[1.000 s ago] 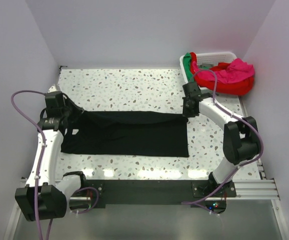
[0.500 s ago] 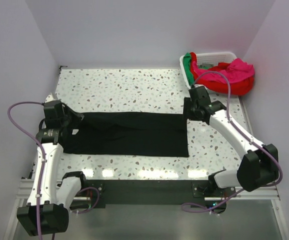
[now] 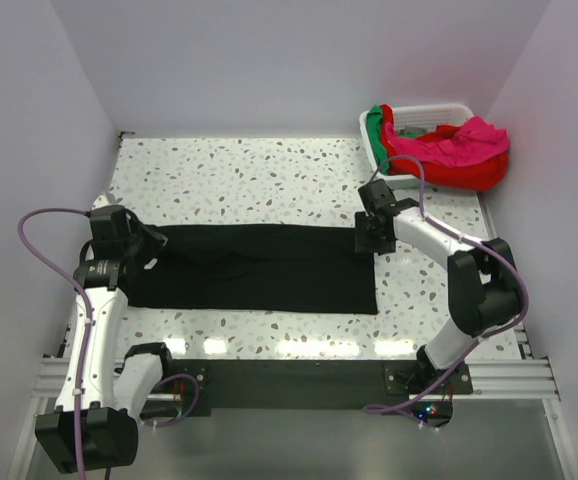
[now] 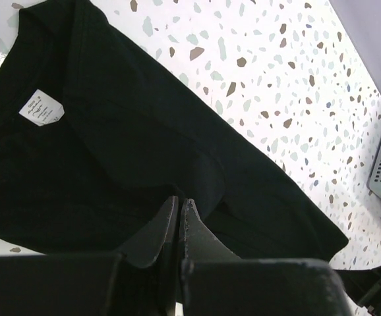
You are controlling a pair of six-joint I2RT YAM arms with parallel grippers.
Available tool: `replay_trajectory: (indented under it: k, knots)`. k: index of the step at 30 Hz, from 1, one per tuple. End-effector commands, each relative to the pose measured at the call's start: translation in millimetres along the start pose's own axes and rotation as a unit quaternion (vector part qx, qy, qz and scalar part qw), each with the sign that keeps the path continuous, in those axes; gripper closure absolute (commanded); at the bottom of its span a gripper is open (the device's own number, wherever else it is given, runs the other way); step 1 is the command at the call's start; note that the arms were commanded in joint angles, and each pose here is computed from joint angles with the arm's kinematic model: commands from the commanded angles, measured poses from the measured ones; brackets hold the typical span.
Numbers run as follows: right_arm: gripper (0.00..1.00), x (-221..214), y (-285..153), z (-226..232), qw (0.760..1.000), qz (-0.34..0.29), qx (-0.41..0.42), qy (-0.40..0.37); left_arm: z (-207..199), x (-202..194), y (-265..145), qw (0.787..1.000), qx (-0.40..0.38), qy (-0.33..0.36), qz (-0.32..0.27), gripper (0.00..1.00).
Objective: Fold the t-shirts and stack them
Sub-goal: Fold the tshirt
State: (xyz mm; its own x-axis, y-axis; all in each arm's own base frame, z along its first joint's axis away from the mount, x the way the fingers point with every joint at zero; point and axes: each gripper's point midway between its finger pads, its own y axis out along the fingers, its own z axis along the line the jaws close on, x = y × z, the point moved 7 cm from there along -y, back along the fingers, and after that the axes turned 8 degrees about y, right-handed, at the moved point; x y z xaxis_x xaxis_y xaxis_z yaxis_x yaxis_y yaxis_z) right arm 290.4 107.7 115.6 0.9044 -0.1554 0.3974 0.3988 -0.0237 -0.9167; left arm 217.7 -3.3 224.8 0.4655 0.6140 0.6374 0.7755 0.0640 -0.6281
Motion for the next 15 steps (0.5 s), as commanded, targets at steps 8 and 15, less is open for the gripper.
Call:
replay_trajectory:
  k: [8,15]
  knots:
    - [0.56,-7.6,17.1,-0.3,1.000,0.009,-0.004,-0.003,2.1,7.6,-5.0,1.000,0.005,0.018,-0.016,1.00]
    - [0.63,-15.4,21.7,-1.6,0.999,0.032,-0.006,-0.009,2.8,8.3,-2.9,1.000,0.007,0.014,-0.016,1.00]
